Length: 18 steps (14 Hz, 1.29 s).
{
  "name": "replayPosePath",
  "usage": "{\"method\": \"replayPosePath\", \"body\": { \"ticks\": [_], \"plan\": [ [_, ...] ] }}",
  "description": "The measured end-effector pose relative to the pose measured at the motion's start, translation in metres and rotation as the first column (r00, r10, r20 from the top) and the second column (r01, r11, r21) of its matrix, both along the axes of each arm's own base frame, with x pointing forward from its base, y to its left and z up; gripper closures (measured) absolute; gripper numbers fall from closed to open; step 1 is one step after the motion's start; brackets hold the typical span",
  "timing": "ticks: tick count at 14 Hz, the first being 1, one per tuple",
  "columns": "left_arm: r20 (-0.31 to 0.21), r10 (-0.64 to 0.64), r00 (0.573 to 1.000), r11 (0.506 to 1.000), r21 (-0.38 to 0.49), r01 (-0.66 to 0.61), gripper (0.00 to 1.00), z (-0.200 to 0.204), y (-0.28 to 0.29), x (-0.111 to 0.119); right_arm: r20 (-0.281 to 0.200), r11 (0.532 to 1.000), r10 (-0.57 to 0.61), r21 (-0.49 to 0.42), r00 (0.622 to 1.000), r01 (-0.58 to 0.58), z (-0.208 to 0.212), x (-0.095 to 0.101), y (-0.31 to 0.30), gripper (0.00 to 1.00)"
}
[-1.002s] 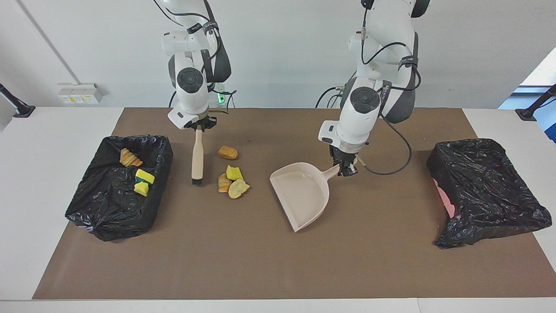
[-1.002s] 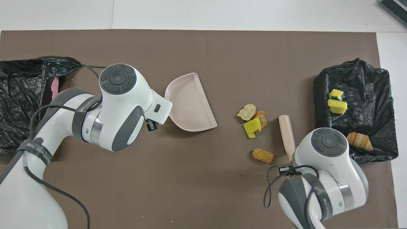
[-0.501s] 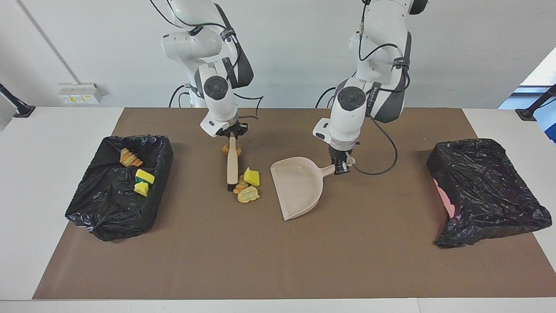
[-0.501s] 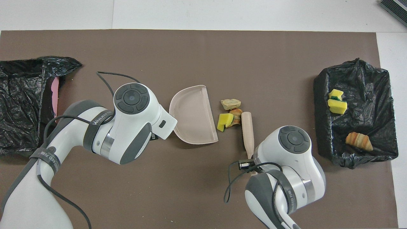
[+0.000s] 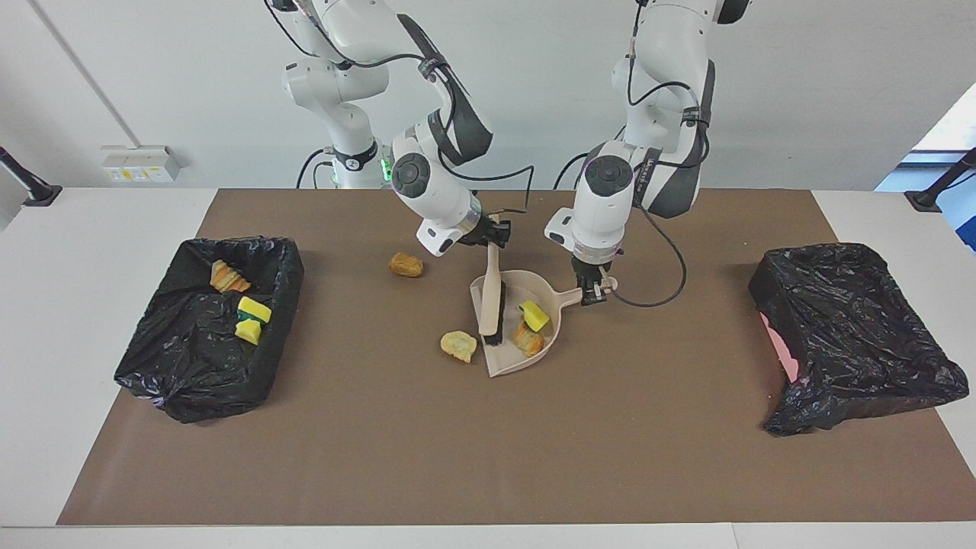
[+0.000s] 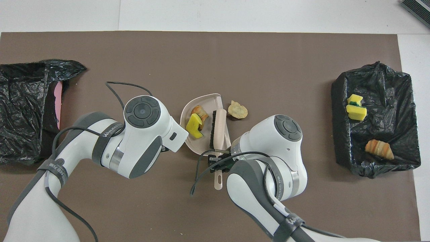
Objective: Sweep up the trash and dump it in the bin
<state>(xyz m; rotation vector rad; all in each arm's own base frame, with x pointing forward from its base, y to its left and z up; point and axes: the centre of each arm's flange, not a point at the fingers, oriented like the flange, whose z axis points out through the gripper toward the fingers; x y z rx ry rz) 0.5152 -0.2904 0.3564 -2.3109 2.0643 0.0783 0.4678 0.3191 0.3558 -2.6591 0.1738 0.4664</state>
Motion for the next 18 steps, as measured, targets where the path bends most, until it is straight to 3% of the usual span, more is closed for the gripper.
{"method": "replayPosePath", "body": {
  "ticks": [2, 5, 8, 11, 13, 15, 17, 18],
  "plan": [
    [-0.001, 0.001, 1.0, 1.0, 0.001, -0.001, 0.68, 0.0, 0.001, -0.001, -0.01, 0.999, 0.012, -0.032, 1.0, -0.012, 0.04, -0.004, -0.009, 0.74],
    [-0.001, 0.012, 1.0, 1.0, 0.001, -0.012, 0.68, 0.0, 0.001, -0.001, 0.081, 0.968, 0.103, -0.238, 0.991, -0.082, 0.086, -0.003, -0.061, 0.74],
    [0.001, 0.069, 0.998, 0.998, 0.003, -0.069, 0.68, -0.001, 0.002, -0.001, 0.12, 0.869, 0.282, -0.453, 0.952, -0.2, 0.078, 0.012, -0.099, 0.74],
    [0.002, 0.081, 0.997, 0.997, 0.003, -0.081, 0.68, -0.001, 0.002, -0.002, 0.1, 0.771, 0.444, -0.548, 0.89, -0.324, 0.053, 0.051, -0.101, 0.74],
    [0.002, 0.083, 0.997, 0.997, 0.003, -0.083, 0.68, -0.001, 0.002, -0.002, 0.079, 0.745, 0.491, -0.554, 0.868, -0.371, 0.017, 0.08, -0.082, 0.74],
    [0.002, 0.085, 0.996, 0.996, 0.004, -0.085, 0.68, -0.001, 0.002, -0.002, 0.037, 0.736, 0.526, -0.52, 0.849, -0.433, -0.025, 0.077, -0.05, 0.74],
    [0.002, 0.085, 0.996, 0.996, 0.004, -0.085, 0.68, -0.001, 0.002, -0.002, 0.021, 0.8, 0.485, -0.414, 0.875, -0.434, -0.032, 0.063, -0.026, 0.74],
    [0.002, 0.086, 0.996, 0.996, 0.004, -0.086, 0.68, -0.001, 0.002, -0.002, 0.013, 0.862, 0.428, -0.305, 0.904, -0.404, -0.026, 0.057, -0.016, 0.74]
  ]
}}
